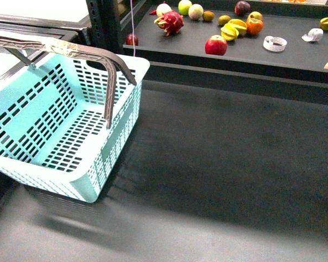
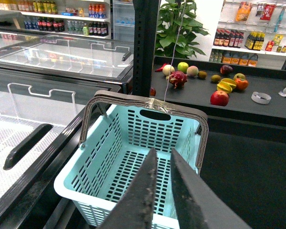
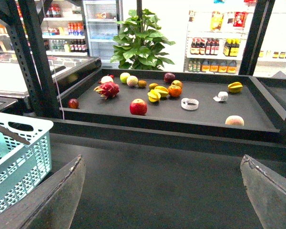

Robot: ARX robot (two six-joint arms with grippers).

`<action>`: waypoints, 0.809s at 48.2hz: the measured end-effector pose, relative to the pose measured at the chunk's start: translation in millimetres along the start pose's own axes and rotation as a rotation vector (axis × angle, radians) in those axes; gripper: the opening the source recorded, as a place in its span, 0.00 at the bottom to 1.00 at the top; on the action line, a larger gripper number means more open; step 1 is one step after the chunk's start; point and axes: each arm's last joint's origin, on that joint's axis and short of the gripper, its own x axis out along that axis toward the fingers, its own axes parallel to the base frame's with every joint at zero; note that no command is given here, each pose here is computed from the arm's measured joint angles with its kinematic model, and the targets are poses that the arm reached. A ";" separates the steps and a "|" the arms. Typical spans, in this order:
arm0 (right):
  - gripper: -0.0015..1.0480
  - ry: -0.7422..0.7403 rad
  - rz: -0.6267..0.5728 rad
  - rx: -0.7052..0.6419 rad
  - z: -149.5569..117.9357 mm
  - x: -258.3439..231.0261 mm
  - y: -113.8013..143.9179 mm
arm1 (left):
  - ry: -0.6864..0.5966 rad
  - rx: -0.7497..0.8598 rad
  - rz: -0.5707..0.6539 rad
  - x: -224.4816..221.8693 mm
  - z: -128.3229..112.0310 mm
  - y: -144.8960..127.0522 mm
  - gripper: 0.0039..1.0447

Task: Pick mango with right arm and hold basket with left

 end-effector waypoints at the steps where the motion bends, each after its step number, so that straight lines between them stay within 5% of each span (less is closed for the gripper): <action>1: 0.92 0.000 0.000 0.000 0.0 0.0 0.0 | 0.000 0.000 0.000 0.0 0.0 0.0 0.15; 15: 0.92 0.000 0.000 0.000 0.0 0.0 0.0 | 0.000 0.000 0.000 0.0 0.0 0.0 0.67; 20: 0.92 0.000 0.000 0.000 0.0 0.0 0.0 | 0.000 0.000 0.000 0.0 0.0 0.0 0.93; 32: 0.92 0.000 0.000 0.000 0.0 0.0 0.0 | 0.015 -0.009 0.018 0.3 -0.6 -0.1 0.92; 36: 0.92 0.000 0.000 0.000 0.0 0.0 0.0 | 0.244 -0.264 0.328 8.9 -8.8 0.4 0.92; 39: 0.92 0.000 0.001 0.000 0.0 0.0 0.1 | 0.256 -0.440 0.396 19.7 -12.0 1.8 0.92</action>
